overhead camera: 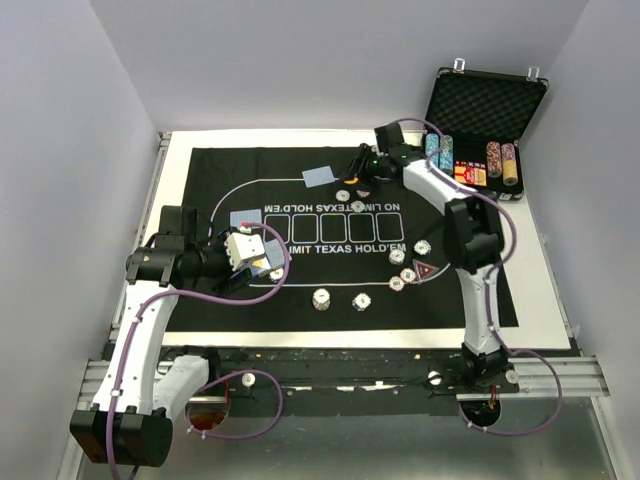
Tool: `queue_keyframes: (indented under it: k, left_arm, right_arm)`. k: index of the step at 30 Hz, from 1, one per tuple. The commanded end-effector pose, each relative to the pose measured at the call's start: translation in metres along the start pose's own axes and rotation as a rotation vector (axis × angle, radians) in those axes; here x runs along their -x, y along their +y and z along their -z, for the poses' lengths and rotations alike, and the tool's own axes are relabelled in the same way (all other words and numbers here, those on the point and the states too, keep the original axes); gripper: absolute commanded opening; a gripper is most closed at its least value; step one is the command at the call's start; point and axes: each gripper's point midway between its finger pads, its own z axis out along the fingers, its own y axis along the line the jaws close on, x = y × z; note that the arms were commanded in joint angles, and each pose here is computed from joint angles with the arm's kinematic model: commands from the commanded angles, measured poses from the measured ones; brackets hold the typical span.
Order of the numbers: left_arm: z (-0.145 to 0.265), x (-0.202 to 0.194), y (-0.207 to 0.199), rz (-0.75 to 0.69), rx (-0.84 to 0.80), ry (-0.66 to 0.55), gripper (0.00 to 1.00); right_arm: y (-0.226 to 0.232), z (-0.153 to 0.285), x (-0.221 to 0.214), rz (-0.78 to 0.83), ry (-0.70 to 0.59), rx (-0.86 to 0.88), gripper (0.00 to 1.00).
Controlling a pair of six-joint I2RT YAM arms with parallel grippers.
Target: Distribute texas hold em gaming equipment
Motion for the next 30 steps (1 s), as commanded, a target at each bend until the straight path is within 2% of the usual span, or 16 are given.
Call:
queue_keyframes:
  k: [1,7,11,16,24,30]
  left_arm:
    - [0.001,0.01,-0.003,-0.035,-0.007,-0.049,0.47]
    - [0.0,0.008,-0.005,-0.031,-0.013,-0.048,0.47]
    - [-0.001,0.007,-0.005,-0.037,-0.013,-0.046,0.47]
    - [-0.001,0.01,-0.006,-0.028,-0.019,-0.058,0.47]
    - [0.0,0.012,-0.005,-0.027,-0.017,-0.066,0.47]
    - [-0.001,0.012,-0.004,-0.03,-0.016,-0.067,0.47]
  right_arm:
    - [0.047,0.073,-0.002,0.113,-0.09,0.111,0.63]
    - [0.101,0.133,-0.097,0.178,0.112,0.399,0.89]
    - [0.131,0.159,-0.165,0.276,0.209,0.479,0.97]
    - [0.154,0.17,-0.217,0.328,0.307,0.538,0.98]
    - [0.165,0.167,-0.25,0.348,0.375,0.567,0.97]
    - [0.161,0.158,-0.273,0.342,0.427,0.557,0.9]
